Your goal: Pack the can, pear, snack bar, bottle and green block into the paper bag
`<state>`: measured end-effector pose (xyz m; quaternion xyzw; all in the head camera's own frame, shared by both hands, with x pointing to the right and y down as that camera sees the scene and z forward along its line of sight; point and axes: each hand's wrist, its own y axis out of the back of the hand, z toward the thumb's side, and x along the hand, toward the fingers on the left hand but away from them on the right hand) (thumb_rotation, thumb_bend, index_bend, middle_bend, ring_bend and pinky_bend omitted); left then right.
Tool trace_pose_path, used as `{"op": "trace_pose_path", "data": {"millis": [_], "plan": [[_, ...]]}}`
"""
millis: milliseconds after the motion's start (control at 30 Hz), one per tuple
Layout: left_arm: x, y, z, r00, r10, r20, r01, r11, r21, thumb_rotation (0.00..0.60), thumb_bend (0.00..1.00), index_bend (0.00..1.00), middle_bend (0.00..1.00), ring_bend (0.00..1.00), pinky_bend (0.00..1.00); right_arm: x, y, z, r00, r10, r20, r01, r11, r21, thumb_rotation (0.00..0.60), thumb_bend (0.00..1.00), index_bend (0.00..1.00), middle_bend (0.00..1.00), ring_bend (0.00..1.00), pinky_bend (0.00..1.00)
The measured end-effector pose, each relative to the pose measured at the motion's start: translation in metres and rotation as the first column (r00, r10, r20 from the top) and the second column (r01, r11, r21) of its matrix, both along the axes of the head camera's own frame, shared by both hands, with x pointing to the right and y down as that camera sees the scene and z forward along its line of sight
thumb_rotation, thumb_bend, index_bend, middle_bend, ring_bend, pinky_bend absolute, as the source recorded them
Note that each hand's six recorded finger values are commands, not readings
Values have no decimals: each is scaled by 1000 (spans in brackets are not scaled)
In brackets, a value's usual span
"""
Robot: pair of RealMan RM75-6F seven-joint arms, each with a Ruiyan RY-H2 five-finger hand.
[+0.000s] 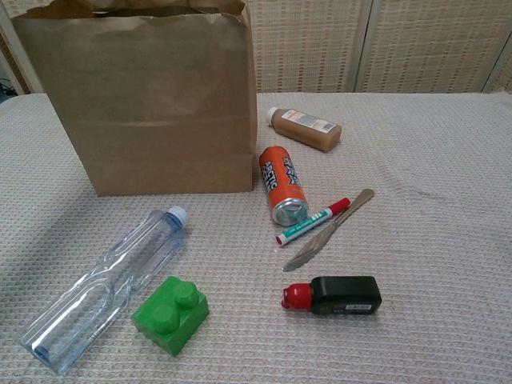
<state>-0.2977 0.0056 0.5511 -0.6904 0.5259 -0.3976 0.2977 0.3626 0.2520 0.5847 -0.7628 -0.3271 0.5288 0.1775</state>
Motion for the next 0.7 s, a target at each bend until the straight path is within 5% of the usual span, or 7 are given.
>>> {"op": "trace_pose_path", "data": {"millis": [133,267,333,467,700], "plan": [[23,-6,7,986,126,109,-129,991,24,600,719,696,735,724,786,1,-2,-1,1000,11,1,-11,1000,-3,600,45,0,0,0,0],[45,-1,13,941,269,205,-284,958,48,600,660,629,674,668,720,2,-2,-2,1000,14,4,-14,1000,-6,600,46,0,0,0,0],[51,2,15,913,324,249,-348,936,59,600,595,559,605,597,650,2,-1,-2,1000,12,6,-12,1000,-7,600,46,0,0,0,0],[62,11,26,841,419,342,-465,884,60,600,444,289,324,291,452,2,-1,-2,1000,7,4,-7,1000,-10,600,45,0,0,0,0],[69,3,26,875,376,303,-415,907,74,600,396,72,36,26,215,1,0,-2,1000,3,1,-3,1000,-8,600,46,0,0,0,0]]}}
